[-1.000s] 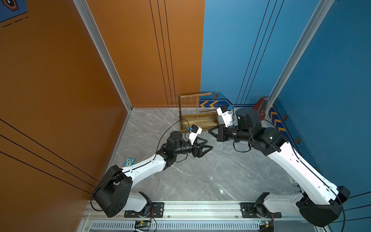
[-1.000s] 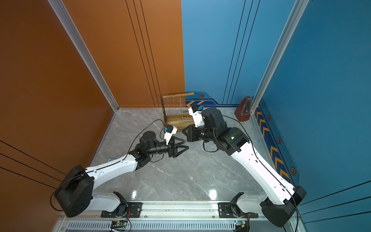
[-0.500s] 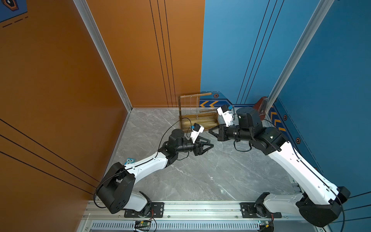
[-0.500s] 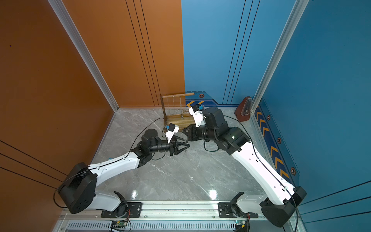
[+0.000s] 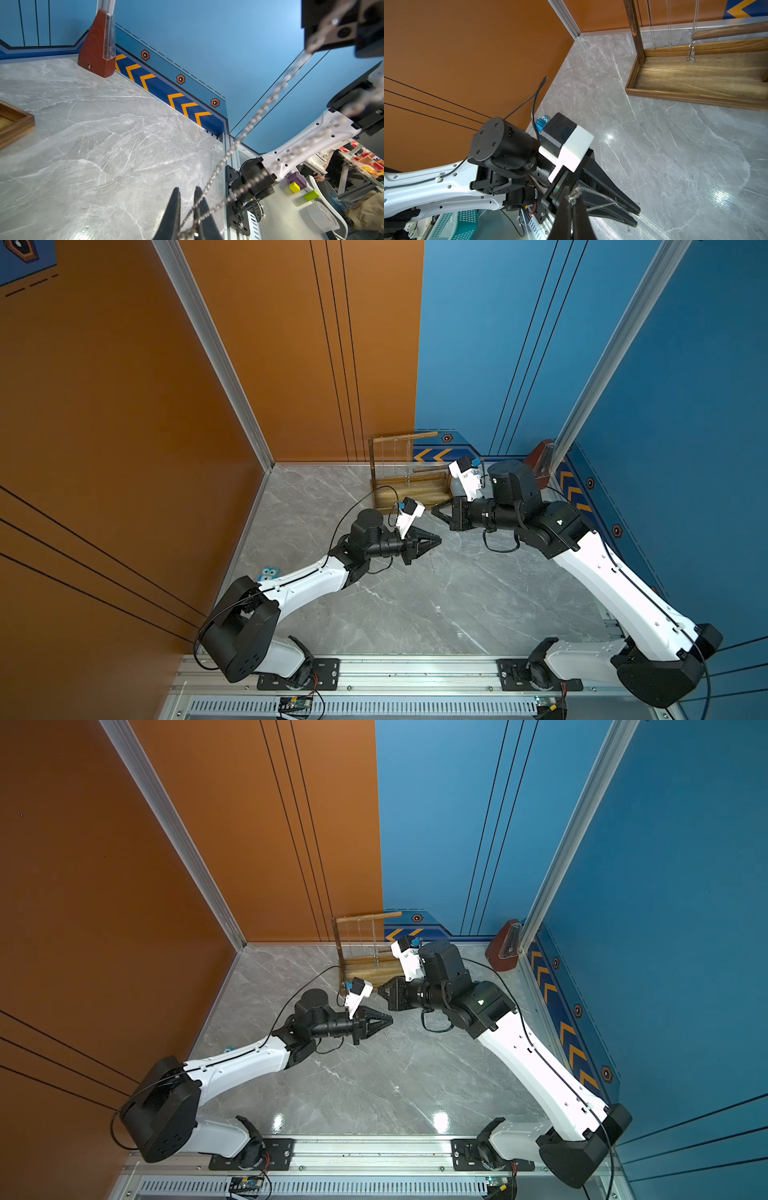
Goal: Take the necklace off the jewelry display stand
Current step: Place the necklace at the center of the board.
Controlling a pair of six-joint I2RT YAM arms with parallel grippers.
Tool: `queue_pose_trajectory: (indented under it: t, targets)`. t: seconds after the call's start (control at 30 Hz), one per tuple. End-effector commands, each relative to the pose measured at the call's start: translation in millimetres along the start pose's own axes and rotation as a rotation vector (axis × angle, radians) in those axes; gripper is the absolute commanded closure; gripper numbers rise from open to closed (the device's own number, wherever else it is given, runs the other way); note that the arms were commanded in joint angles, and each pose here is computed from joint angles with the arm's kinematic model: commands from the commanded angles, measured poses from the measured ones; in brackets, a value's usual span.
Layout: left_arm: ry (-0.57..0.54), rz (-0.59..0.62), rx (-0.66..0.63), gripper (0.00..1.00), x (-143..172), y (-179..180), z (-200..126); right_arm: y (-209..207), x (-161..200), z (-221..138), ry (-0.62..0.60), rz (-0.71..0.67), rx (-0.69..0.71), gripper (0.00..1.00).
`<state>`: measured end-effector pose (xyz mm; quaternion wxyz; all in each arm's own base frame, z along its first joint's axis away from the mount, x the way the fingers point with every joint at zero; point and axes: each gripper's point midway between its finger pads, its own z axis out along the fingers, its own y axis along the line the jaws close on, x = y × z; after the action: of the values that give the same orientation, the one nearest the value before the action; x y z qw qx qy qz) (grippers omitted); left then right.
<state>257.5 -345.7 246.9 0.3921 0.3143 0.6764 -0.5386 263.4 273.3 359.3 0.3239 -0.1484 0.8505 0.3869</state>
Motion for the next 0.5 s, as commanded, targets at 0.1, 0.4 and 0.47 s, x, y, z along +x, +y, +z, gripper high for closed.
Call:
queue_pose_trajectory:
  t: [0.1, 0.4, 0.47]
  targets:
    - [-0.031, -0.033, -0.102, 1.0, 7, 13, -8, -4, -4, 4, 0.001, 0.02, 0.022, 1.0]
    - [-0.062, -0.189, -0.266, 1.0, 39, 38, -35, -15, 8, 28, 0.041, 0.035, 0.055, 1.0]
    - [-0.066, -0.223, -0.289, 1.0, 49, 39, -43, -14, 13, 35, 0.055, 0.028, 0.058, 1.0]
